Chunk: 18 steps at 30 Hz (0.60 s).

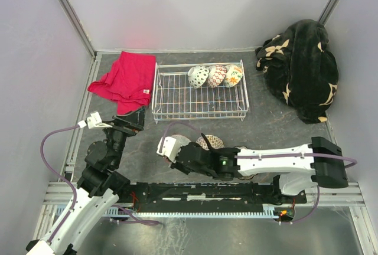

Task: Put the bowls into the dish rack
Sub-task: Pick up the bowl from the center of the board.

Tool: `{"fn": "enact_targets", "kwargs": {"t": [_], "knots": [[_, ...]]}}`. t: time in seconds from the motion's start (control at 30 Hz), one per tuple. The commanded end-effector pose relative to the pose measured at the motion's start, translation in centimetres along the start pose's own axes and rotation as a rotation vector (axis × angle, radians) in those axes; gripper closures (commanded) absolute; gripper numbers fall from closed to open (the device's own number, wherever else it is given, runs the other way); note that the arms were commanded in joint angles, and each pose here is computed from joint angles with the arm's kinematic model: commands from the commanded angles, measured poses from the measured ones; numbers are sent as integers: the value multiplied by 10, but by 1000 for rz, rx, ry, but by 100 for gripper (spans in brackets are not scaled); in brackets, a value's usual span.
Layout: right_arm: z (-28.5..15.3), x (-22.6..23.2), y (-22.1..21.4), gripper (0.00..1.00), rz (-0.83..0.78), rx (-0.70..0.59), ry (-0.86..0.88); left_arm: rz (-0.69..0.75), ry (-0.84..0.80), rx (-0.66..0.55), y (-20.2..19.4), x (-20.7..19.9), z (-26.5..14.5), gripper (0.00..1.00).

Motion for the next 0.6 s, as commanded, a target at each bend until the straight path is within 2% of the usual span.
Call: {"fn": "enact_targets", "kwargs": {"t": [0.0,0.2,0.37,0.57], "knots": [[-27,-7,47,98,59,-199,3,27,-7,-27,6,-2,0,0],[-59,-17,59,98,96,-280,-2,28,-10,-27,7,-2,0,0],[-79,-36,64,98,139,-316,-91,37,0,-21,4,0,2,0],[-84,-67,101,98,245,-355,-113,40,1,-17,3,0,2,0]]}}
Point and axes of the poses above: each gripper's point midway between its finger pads, its own z axis out along the fingers, its own x axis along the line the jaws close on, y = z × x, the point moved 3 cm from there along -z, back along the fingers, and after that the axes turned 2 degrees about -z, right-handed, at the moved point
